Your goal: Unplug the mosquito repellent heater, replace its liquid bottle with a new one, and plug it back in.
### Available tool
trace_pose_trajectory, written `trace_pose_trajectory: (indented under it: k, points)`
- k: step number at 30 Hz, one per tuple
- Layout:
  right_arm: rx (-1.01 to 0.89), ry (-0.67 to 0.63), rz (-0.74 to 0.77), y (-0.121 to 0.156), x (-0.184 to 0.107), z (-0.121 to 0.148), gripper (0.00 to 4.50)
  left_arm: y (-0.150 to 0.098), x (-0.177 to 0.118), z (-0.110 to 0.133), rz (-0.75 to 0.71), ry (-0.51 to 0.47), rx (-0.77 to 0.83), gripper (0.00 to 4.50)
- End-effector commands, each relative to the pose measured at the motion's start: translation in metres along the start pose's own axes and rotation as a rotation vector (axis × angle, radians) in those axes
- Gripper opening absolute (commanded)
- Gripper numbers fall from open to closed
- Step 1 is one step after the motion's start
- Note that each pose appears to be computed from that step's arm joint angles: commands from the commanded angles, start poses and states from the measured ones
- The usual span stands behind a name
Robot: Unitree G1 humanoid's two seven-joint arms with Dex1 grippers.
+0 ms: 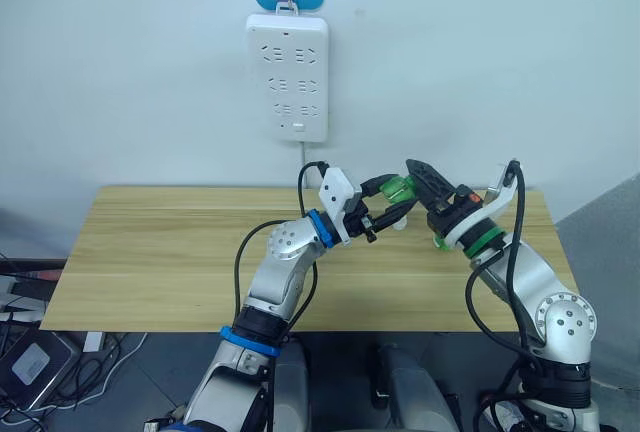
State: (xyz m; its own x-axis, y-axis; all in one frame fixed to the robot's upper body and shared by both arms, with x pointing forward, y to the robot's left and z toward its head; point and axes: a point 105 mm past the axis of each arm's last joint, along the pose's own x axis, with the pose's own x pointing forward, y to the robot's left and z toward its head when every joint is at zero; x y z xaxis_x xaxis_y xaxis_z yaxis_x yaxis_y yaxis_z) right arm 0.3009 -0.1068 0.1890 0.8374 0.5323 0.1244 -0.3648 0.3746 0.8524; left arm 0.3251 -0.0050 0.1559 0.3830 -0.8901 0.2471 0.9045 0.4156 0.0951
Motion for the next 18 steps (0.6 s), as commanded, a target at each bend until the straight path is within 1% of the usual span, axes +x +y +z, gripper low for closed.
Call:
trace_pose_trajectory:
  k: [1,3,4,5,7,9,11,13,15,18]
  points:
    - [-0.194,0.136,0.003,0.01,-0.023,-0.004,3.88,0.004,-0.005,0.006,-0.089,0.023,-0.136,2.26]
    - [-0.379,0.277,-0.084,-0.005,-0.043,-0.004,4.48,0.012,-0.014,0.007,-0.128,0.061,-0.262,2.26]
    - [-0.455,0.346,-0.121,-0.011,-0.053,-0.003,4.48,0.014,-0.019,0.007,-0.151,0.08,-0.317,2.26]
    - [-0.494,0.386,-0.14,-0.014,-0.059,-0.002,4.48,0.016,-0.022,0.008,-0.165,0.091,-0.348,2.26]
    - [-0.694,0.504,-0.268,-0.034,-0.078,0.015,4.48,0.014,-0.036,0.011,-0.245,0.139,-0.477,2.26]
    - [-0.838,0.59,-0.4,-0.053,-0.095,0.036,4.48,0.01,-0.05,0.017,-0.321,0.177,-0.583,2.26]
    - [-0.883,0.613,-0.521,-0.073,-0.107,0.058,4.48,0.004,-0.06,0.023,-0.391,0.209,-0.667,2.26]
    - [-0.916,0.639,-0.61,-0.092,-0.117,0.073,4.48,0.001,-0.064,0.028,-0.43,0.23,-0.708,2.26]
    - [-0.962,0.68,-0.671,-0.111,-0.124,0.082,4.48,-0.002,-0.065,0.028,-0.456,0.249,-0.709,2.26]
    - [-0.966,0.725,-0.693,-0.127,-0.127,0.086,4.48,-0.002,-0.063,0.027,-0.453,0.255,-0.692,2.26]
